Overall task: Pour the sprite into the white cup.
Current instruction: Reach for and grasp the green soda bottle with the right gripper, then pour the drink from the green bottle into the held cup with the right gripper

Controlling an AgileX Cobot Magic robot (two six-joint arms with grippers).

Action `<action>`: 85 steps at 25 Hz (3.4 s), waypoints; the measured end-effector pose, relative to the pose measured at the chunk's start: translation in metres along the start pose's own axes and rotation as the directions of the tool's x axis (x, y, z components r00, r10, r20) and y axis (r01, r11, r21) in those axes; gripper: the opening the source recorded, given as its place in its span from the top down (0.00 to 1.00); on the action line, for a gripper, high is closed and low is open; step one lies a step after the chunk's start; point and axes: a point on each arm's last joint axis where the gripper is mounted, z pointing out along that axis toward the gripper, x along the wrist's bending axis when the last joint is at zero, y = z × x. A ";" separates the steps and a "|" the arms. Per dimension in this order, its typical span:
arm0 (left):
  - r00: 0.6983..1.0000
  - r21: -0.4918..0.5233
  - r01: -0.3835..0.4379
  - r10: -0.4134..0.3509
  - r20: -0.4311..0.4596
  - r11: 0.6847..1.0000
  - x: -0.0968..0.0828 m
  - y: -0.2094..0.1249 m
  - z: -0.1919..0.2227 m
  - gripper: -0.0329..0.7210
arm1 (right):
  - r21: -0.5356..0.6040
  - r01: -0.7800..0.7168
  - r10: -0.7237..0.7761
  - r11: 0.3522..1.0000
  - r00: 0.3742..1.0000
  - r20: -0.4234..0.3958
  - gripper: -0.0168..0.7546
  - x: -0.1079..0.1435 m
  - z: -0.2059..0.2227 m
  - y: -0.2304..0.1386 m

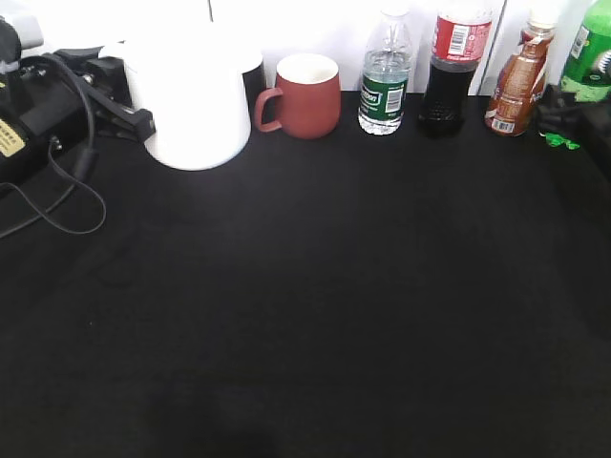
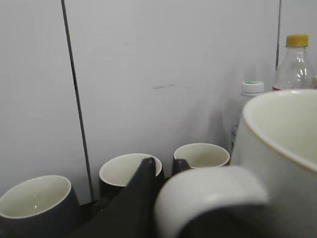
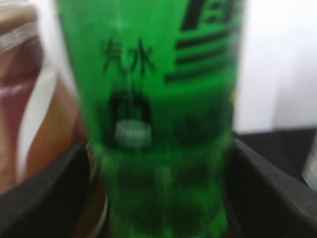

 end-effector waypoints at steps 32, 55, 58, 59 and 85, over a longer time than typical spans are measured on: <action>0.936 0.079 -0.019 -0.010 0.352 0.997 -0.050 -0.035 0.003 0.85 | -0.337 0.505 -0.601 0.794 0.570 -0.560 0.46 0.138 -0.130 0.062; 0.966 0.231 -0.027 -0.034 0.255 0.973 -0.041 -0.050 0.004 0.86 | -0.658 0.753 -1.000 -0.011 -0.015 -0.001 0.48 0.153 -0.115 0.088; 0.966 0.230 -0.027 -0.033 0.256 0.973 -0.041 -0.050 0.004 0.86 | -0.652 0.757 -0.999 -0.029 -0.032 0.007 0.48 0.153 -0.114 0.087; 0.965 0.229 -0.030 -0.031 0.261 0.973 -0.041 -0.050 0.004 0.86 | -0.650 0.759 -0.999 -0.035 -0.036 0.012 0.48 0.153 -0.114 0.087; 0.955 0.202 -0.044 -0.018 0.295 0.978 -0.044 -0.048 0.004 0.86 | -0.630 0.766 -0.991 -0.128 -0.121 0.053 0.48 0.151 -0.113 0.086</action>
